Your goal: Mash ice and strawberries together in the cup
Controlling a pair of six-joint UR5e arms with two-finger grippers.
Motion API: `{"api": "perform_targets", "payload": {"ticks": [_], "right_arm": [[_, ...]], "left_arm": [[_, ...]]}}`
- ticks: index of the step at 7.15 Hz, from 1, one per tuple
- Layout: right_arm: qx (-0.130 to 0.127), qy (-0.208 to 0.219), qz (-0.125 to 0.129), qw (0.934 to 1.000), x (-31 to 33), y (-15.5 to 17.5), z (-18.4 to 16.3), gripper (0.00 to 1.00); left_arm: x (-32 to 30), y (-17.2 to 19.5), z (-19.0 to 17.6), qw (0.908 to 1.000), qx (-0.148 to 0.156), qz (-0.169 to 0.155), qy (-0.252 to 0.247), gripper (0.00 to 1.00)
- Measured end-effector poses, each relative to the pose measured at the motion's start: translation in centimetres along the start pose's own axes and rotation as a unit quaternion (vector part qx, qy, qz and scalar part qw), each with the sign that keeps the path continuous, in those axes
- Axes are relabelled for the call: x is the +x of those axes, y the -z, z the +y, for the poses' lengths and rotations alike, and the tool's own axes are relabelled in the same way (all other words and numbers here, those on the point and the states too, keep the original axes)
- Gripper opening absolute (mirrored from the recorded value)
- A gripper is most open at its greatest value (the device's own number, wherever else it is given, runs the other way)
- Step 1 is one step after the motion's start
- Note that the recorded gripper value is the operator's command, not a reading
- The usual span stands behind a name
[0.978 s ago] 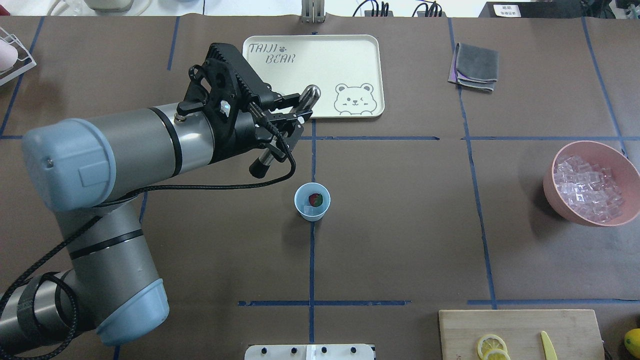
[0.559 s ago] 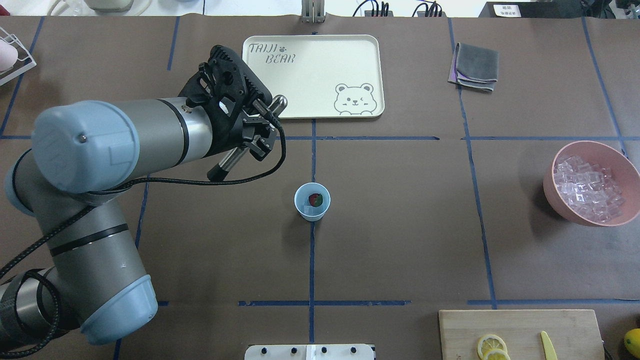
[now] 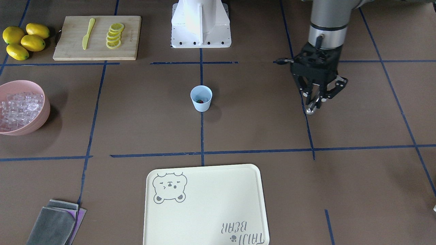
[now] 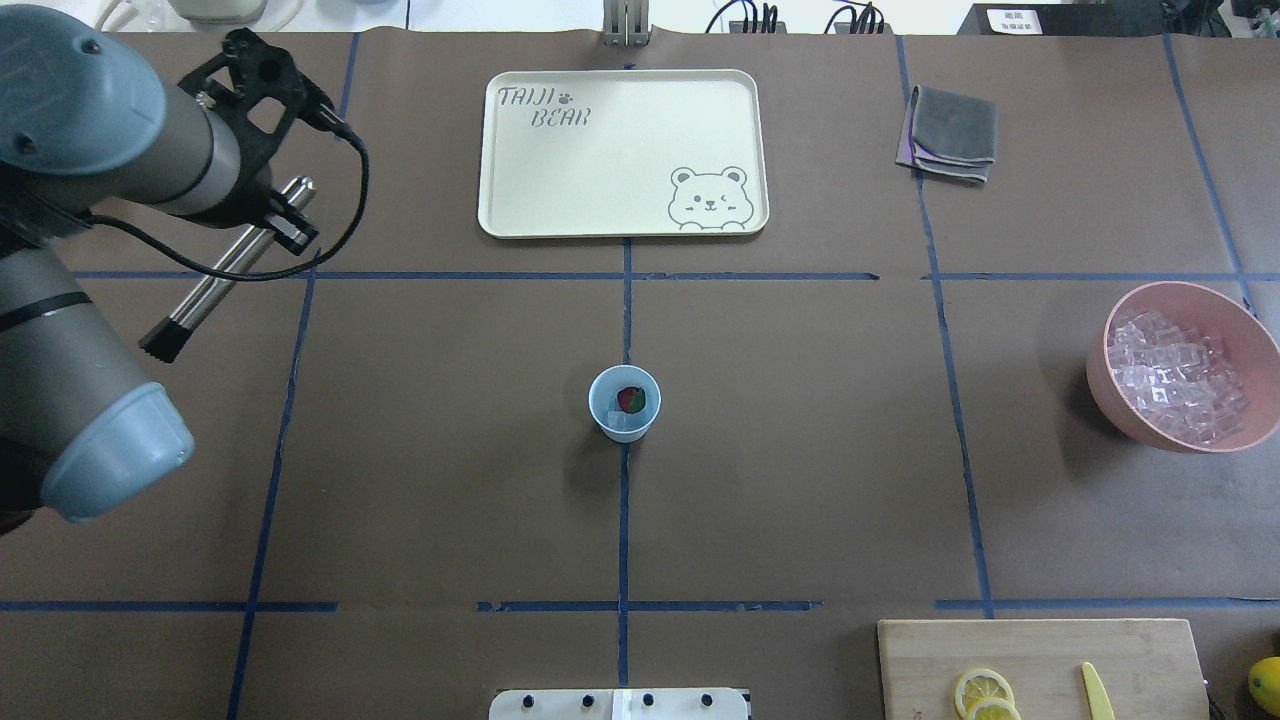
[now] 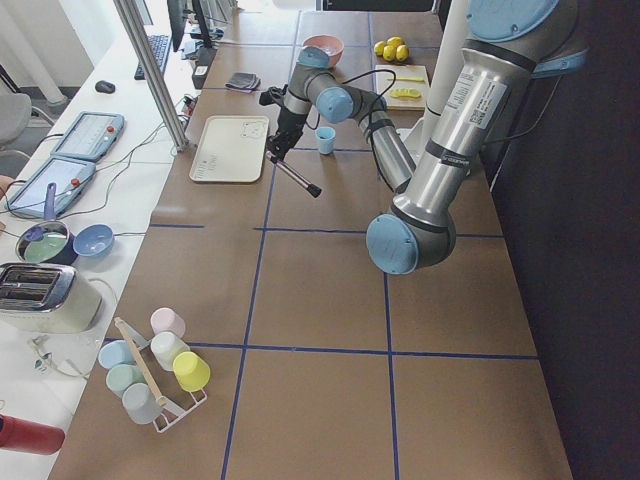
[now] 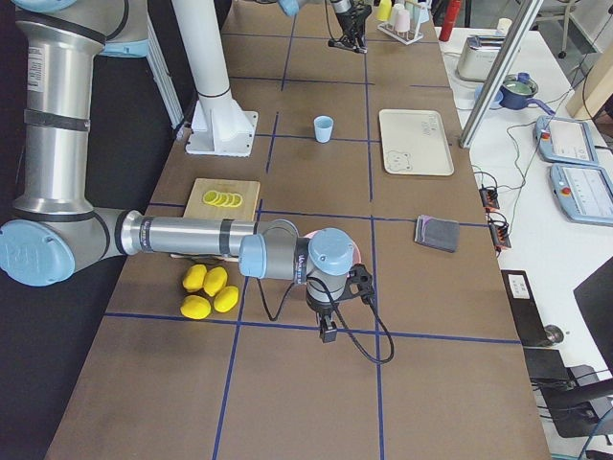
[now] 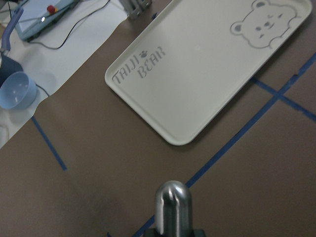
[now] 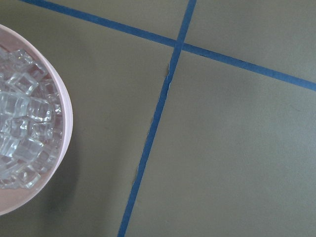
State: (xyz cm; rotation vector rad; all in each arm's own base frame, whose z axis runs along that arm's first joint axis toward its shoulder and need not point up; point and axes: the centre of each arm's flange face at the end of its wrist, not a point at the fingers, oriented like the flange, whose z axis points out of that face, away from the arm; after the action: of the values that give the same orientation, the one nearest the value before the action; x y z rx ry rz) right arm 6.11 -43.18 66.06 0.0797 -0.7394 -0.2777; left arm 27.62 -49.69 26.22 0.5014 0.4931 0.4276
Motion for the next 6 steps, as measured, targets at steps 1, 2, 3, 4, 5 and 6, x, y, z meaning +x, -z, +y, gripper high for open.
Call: {"api": "perform_targets", "payload": {"ticks": [1,2,3,4,5,6], "right_arm": [[0.000,0.000,0.000,1.0000,0.0,0.0,0.0,0.99],[0.001,0.000,0.000,1.0000,0.0,0.1,0.0,0.99],[0.001,0.001,0.000,1.0000,0.0,0.1,0.0,0.99],[0.002,0.001,0.000,1.0000,-0.1,0.1,-0.1,0.99],[0.002,0.001,0.001,1.0000,-0.1,0.2,-0.1,0.99],[0.002,0.002,0.001,1.0000,-0.1,0.2,-0.1,0.99]], "left_arm": [[-4.9,-1.3,2.4,0.9985,-0.034,-0.008,0.043,0.02],[-9.7,-2.5,5.4,0.9938,-0.065,-0.014,0.090,0.02],[-13.7,-4.0,8.9,0.9861,-0.099,-0.010,0.133,0.02],[-16.4,-5.8,12.5,0.9773,-0.130,-0.001,0.167,0.01],[-18.1,-7.0,15.4,0.9685,-0.151,0.010,0.198,0.01],[-19.0,-8.0,17.4,0.9609,-0.162,0.019,0.224,0.01]]}}
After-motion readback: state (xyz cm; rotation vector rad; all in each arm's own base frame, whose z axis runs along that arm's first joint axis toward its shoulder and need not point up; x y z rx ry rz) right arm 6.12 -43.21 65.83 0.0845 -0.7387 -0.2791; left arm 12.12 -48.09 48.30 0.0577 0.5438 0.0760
